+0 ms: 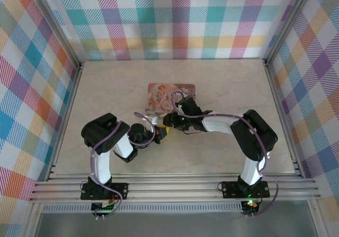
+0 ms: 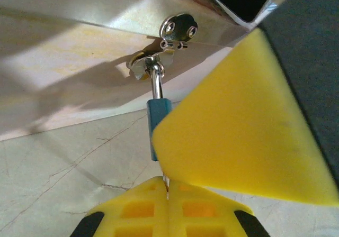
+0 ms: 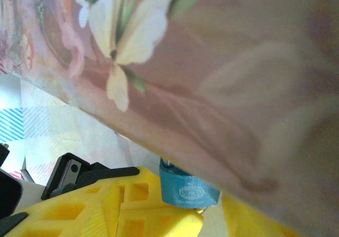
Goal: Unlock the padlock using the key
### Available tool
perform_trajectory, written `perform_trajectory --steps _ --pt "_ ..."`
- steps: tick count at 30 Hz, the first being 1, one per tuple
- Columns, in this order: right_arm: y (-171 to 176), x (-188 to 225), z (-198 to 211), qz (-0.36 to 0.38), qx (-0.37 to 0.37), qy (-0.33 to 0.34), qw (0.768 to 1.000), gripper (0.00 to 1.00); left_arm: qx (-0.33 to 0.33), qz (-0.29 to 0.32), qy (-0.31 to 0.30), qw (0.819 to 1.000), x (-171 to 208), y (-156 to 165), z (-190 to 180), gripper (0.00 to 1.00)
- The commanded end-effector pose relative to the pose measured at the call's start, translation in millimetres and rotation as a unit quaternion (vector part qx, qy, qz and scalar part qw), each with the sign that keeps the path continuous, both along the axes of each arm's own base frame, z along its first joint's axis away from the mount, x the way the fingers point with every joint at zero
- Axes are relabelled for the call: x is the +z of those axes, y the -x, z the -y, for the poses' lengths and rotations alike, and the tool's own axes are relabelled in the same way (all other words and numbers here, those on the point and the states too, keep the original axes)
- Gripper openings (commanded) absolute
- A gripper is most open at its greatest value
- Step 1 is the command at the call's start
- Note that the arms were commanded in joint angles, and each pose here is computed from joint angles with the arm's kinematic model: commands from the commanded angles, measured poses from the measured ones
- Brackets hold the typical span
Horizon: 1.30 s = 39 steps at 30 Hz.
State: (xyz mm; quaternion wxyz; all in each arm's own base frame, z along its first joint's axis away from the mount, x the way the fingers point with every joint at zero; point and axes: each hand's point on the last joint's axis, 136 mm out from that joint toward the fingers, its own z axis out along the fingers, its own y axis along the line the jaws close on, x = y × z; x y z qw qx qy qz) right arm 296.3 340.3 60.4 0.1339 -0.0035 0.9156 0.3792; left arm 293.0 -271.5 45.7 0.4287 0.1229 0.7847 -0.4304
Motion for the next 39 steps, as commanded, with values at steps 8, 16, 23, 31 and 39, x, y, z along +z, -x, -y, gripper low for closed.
perform_trajectory --steps 8,16,23,31,39 --pt "16.6 -1.1 31.8 -0.036 -0.062 0.047 0.996 0.59 -0.015 -0.052 -0.037 0.998 -37.2 16.3 1.3 0.0" --pt "7.1 -3.9 19.8 -0.029 -0.069 0.018 0.997 0.6 -0.023 -0.051 -0.028 0.998 -31.7 15.7 5.6 0.0" --pt "-4.2 -6.2 11.4 -0.025 -0.072 0.017 0.997 0.61 -0.032 -0.055 -0.019 0.998 -28.4 17.7 8.5 0.0" --pt "-14.3 -7.6 2.2 -0.02 -0.07 0.013 0.997 0.59 -0.039 -0.051 -0.011 0.998 -21.0 18.6 10.8 0.0" --pt "-11.4 -13.3 4.8 -0.032 -0.072 0.023 0.997 0.4 -0.043 -0.05 -0.011 0.998 -19.3 20.1 10.9 0.0"
